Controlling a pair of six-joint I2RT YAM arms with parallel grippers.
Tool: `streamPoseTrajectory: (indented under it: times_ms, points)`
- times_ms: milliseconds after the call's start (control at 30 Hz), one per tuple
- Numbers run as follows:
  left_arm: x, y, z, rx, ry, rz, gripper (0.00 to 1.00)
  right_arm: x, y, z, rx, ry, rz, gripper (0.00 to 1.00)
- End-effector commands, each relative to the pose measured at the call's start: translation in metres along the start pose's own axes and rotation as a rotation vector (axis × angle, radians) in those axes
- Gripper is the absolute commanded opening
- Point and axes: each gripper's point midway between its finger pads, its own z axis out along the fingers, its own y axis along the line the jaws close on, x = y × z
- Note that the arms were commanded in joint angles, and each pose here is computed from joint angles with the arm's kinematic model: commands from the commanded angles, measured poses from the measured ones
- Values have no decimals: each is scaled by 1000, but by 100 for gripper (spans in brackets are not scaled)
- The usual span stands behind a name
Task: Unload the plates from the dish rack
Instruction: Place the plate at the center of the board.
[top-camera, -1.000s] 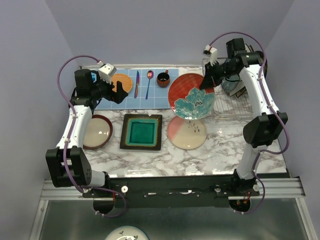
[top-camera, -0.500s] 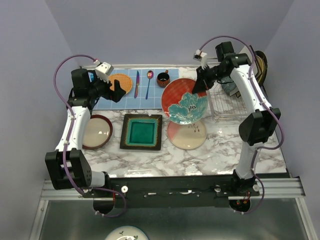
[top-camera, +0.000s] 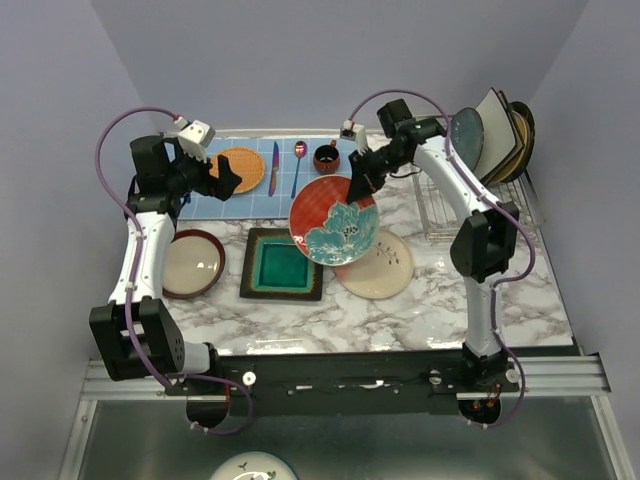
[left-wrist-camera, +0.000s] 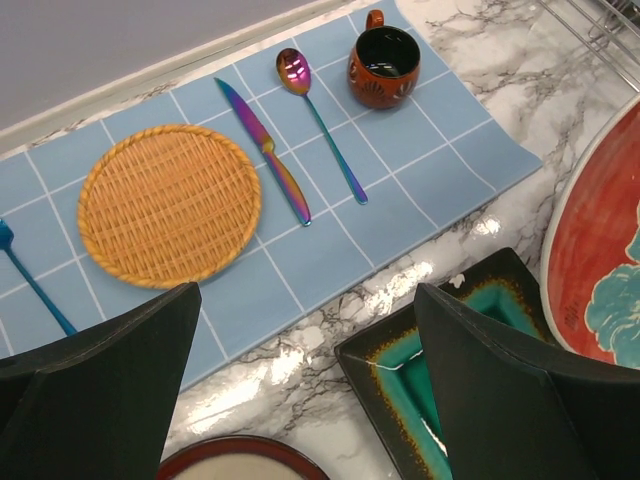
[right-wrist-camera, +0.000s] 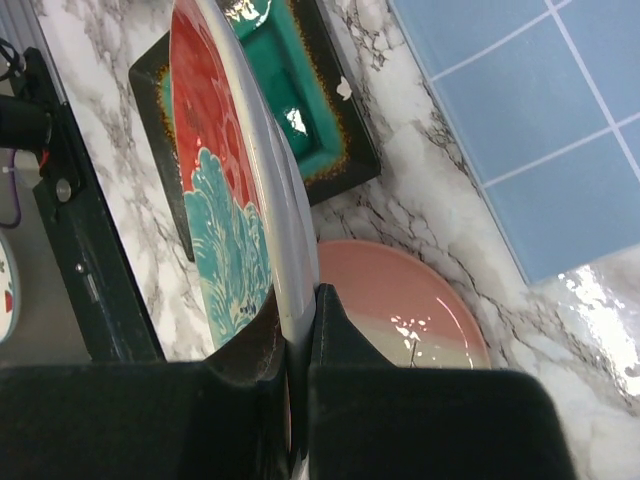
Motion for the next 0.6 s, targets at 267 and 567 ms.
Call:
streamPoseTrajectory:
  times_ms: [267,567]
  points:
    - [-33,13,-13,-55,-72,52,97,-48,42,33,-223,-122,-32,1]
    - [-23,16,-11,-61,-53,54,97,-63,74,60,-419,-151,2,1]
